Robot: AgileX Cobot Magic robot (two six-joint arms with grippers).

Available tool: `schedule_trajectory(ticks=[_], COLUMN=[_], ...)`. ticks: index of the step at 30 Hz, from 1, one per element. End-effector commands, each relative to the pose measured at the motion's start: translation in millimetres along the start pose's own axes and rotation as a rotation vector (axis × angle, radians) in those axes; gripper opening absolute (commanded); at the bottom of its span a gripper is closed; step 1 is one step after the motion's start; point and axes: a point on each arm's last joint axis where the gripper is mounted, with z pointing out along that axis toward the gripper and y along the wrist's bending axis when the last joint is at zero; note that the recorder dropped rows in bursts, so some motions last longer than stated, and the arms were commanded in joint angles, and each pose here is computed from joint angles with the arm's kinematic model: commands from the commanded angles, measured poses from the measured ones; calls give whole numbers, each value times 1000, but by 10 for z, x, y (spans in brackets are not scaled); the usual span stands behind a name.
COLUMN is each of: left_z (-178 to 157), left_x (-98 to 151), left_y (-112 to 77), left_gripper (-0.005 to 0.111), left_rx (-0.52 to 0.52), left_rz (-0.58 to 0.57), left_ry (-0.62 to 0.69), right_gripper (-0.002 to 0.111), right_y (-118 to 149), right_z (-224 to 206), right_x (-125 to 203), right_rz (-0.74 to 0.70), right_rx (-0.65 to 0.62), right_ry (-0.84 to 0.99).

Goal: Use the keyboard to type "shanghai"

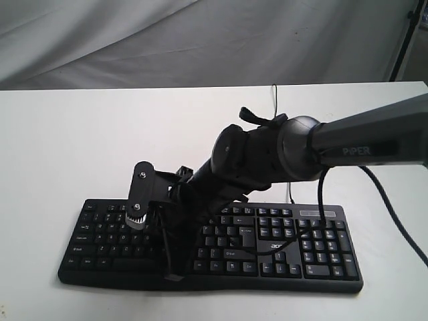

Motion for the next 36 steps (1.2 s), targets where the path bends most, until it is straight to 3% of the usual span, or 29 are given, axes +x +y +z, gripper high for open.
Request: schedule_trajectory(ticks=[1, 13, 26, 36], left_z=[3, 3, 3, 3], left_x=[1, 1, 1, 1], left_y=[-3, -3, -3, -3], left_gripper=[1, 1, 1, 1], left_rx=[5, 5, 5, 5], left_rz=[-5, -5, -5, -5], left_ry=[1, 1, 1, 1], right_gripper=[0, 0, 0, 0], right_y=[-24, -22, 6, -39], right_z=[-42, -118, 139, 342], right_x=[-9, -148, -766, -777], right_rz=[-12, 25, 38, 36], right_rx=[1, 49, 30, 11], right_ry=[-5, -74, -168, -161])
